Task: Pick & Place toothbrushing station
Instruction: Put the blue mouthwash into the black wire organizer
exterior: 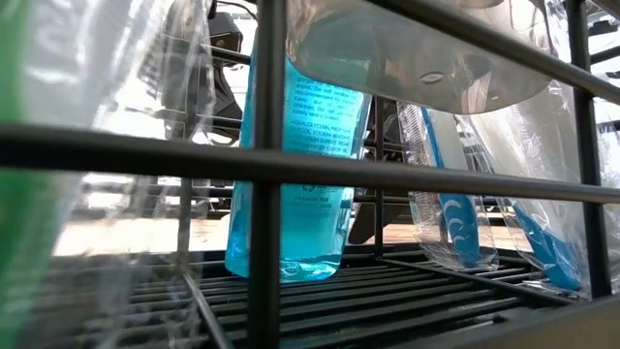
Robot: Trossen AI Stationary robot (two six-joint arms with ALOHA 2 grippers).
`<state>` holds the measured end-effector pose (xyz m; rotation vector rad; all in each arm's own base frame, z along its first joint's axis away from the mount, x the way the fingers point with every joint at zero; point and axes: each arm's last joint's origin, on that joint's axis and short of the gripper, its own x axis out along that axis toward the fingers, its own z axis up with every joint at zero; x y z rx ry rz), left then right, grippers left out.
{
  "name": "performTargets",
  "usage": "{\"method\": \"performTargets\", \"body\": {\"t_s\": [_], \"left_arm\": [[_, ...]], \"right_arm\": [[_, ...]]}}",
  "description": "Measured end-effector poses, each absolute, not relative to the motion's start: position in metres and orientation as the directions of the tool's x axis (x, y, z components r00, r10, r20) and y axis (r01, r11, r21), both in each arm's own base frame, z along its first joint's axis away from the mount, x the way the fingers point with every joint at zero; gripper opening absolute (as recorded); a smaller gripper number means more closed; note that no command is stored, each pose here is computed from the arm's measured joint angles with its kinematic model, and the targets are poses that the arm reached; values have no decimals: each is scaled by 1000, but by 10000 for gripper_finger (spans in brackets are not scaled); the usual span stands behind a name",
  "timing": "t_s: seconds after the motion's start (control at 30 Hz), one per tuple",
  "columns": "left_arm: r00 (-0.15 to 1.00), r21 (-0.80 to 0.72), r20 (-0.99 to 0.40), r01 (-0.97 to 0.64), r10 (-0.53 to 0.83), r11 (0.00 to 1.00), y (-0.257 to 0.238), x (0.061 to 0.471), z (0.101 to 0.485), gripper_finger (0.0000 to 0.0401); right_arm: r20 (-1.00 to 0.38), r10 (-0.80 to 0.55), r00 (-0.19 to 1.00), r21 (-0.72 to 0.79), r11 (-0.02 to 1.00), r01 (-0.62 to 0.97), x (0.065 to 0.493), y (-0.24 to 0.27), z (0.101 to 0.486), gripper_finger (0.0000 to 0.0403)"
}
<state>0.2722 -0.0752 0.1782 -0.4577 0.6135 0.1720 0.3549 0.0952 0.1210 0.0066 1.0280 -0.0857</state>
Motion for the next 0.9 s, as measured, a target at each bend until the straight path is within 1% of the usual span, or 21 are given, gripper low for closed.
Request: {"method": "performTargets", "body": {"t_s": [0.1,0.17,0.37,0.43,0.67,0.8,0.9], "left_arm": [[807,-362,-590,-288,22,887,-75,272,178,0],[807,-359,-590,-287,22,888,-75,272,178,0],[808,-356,-589,-285,23,890,-75,272,178,0],[808,-356,-588,-285,23,890,-75,272,178,0],[812,-359,-583,-283,23,889,-75,273,179,0],[813,-360,-582,-283,23,889,-75,273,179,0],[814,-361,-581,-282,23,889,-75,273,179,0]], "right_arm": [[-865,-74,496,-41,996,77,356,94,123,113],[-868,-74,491,-41,996,78,356,93,123,114],[-874,-63,482,-33,997,72,356,93,124,87],[-877,-56,478,-23,997,76,356,93,124,86],[-895,-62,442,-14,994,112,352,91,126,108],[-904,-67,421,-21,993,114,356,89,135,92],[-910,-51,412,-20,997,80,362,88,145,85]]}}
